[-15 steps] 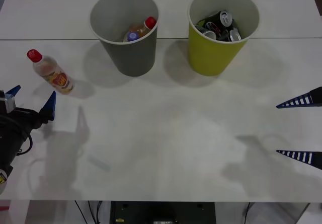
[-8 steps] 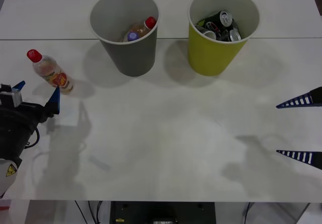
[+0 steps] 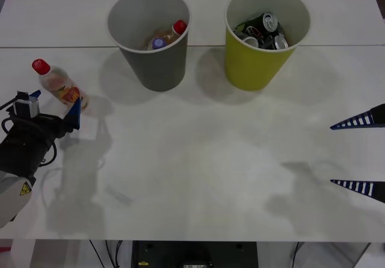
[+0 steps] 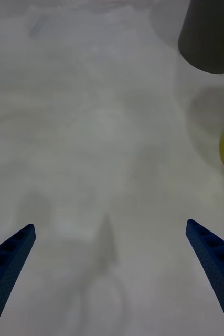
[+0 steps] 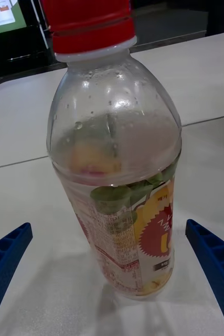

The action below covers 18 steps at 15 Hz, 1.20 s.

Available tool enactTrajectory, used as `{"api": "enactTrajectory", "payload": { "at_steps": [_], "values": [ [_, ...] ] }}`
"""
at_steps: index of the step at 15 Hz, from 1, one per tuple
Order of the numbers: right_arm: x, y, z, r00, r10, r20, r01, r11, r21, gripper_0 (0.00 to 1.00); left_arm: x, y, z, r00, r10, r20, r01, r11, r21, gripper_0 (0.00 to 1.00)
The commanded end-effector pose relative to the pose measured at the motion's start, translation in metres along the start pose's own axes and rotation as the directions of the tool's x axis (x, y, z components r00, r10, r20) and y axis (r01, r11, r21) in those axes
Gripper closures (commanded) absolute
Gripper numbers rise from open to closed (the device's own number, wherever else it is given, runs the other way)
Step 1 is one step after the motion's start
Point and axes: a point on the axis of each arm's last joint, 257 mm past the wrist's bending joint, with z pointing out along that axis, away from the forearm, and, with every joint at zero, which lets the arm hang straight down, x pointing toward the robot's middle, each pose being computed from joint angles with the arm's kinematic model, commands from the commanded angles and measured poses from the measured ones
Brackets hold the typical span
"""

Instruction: Put the can into the green bin and the plastic bottle into the gray bin

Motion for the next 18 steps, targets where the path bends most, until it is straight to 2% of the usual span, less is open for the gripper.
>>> {"api": "enactTrajectory", "payload": {
  "at_steps": [1, 8, 12, 13, 14, 15, 18],
  "values": [
    [0.000, 0.000, 0.000, 1.000, 0.000, 0.000, 0.000, 1.0000, 0.000, 0.00, -0.003, 0.003, 0.008, 1.0000, 0.003, 0.001, -0.003, 1.0000, -0.004, 0.00],
    [0.000, 0.000, 0.000, 1.000, 0.000, 0.000, 0.000, 1.0000, 0.000, 0.00, -0.014, 0.007, 0.041, 0.9997, 0.023, 0.001, -0.023, 0.9997, -0.010, 0.00],
    [0.000, 0.000, 0.000, 1.000, 0.000, 0.000, 0.000, 1.0000, 0.000, 0.00, -0.016, 0.000, 0.047, 0.9998, -0.017, 0.006, 0.017, 0.9997, -0.015, 0.00],
    [0.000, 0.000, 0.000, 1.000, 0.000, 0.000, 0.000, 1.0000, 0.000, 0.00, -0.014, -0.003, 0.047, 0.9995, -0.032, 0.004, 0.032, 0.9994, -0.015, 0.05],
    [0.000, 0.000, 0.000, 1.000, 0.000, 0.000, 0.000, 1.0000, 0.000, 0.00, -0.014, -0.002, 0.047, 0.9992, -0.039, 0.006, 0.039, 0.9991, -0.018, 0.81],
    [0.000, 0.000, 0.000, 1.000, 0.000, 0.000, 0.000, 1.0000, 0.000, 0.00, -0.015, -0.002, 0.048, 0.9991, -0.042, 0.007, 0.042, 0.9989, -0.020, 1.00],
    [0.000, 0.000, 0.000, 1.000, 0.000, 0.000, 0.000, 1.0000, 0.000, 0.00, -0.014, -0.002, 0.048, 0.9989, -0.046, 0.005, 0.046, 0.9987, -0.020, 1.00]
  ]
}}
